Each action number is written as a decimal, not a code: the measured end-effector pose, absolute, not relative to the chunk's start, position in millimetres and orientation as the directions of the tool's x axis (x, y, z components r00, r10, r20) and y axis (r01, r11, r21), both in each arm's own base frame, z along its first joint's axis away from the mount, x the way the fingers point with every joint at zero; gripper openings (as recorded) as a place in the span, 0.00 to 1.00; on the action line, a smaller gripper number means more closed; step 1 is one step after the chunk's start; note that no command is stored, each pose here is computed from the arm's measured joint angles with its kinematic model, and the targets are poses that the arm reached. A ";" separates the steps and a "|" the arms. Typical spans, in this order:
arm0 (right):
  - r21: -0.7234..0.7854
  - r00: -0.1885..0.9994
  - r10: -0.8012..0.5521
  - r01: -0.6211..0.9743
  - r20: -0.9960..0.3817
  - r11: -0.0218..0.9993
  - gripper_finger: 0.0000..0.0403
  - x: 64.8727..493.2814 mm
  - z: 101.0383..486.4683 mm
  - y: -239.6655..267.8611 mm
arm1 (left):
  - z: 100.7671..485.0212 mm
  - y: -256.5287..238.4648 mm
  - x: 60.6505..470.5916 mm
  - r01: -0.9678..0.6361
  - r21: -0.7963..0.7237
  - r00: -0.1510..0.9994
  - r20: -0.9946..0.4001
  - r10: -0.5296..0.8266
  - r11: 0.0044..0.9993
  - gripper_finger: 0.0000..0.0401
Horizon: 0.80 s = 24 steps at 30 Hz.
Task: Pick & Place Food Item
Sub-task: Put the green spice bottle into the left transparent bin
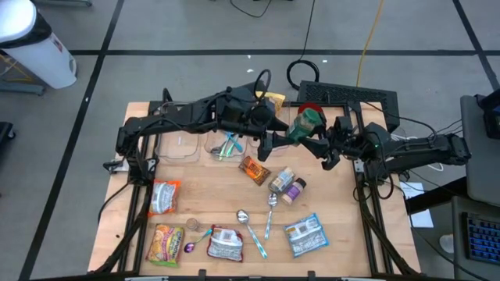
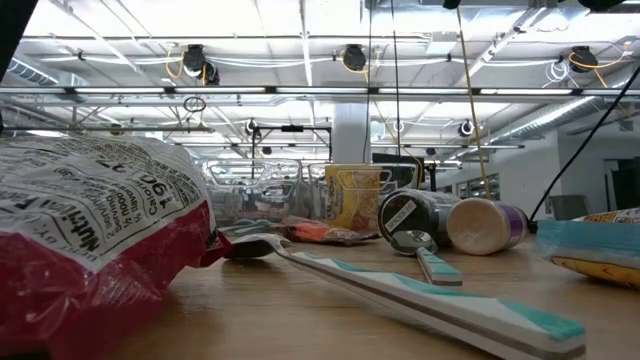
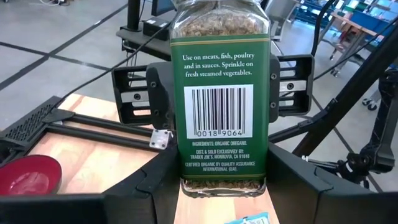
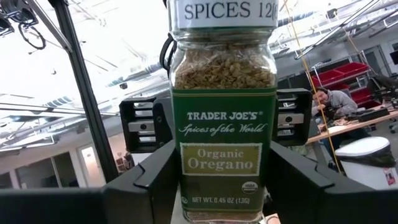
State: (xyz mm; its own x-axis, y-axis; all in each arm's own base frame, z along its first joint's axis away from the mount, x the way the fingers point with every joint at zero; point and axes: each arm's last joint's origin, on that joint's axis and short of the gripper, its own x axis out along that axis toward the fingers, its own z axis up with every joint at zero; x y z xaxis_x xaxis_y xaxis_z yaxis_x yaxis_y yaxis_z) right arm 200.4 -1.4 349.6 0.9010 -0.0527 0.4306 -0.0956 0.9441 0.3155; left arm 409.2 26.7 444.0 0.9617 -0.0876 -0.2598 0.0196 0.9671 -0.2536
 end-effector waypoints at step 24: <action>0.306 0.983 0.038 -0.092 0.179 0.947 0.47 208.3 325.2 1.3 | 443.6 28.0 406.1 0.096 -0.296 0.944 -0.275 -0.181 0.950 0.90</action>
State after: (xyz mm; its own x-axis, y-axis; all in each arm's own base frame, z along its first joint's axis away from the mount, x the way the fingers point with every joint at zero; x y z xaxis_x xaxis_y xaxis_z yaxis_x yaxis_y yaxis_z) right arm 208.3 1.3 325.2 0.9831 0.0376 0.1789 -0.0920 0.9474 0.3064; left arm 406.1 28.0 443.6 0.9443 -0.1807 -0.2750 0.0956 0.9504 -0.2961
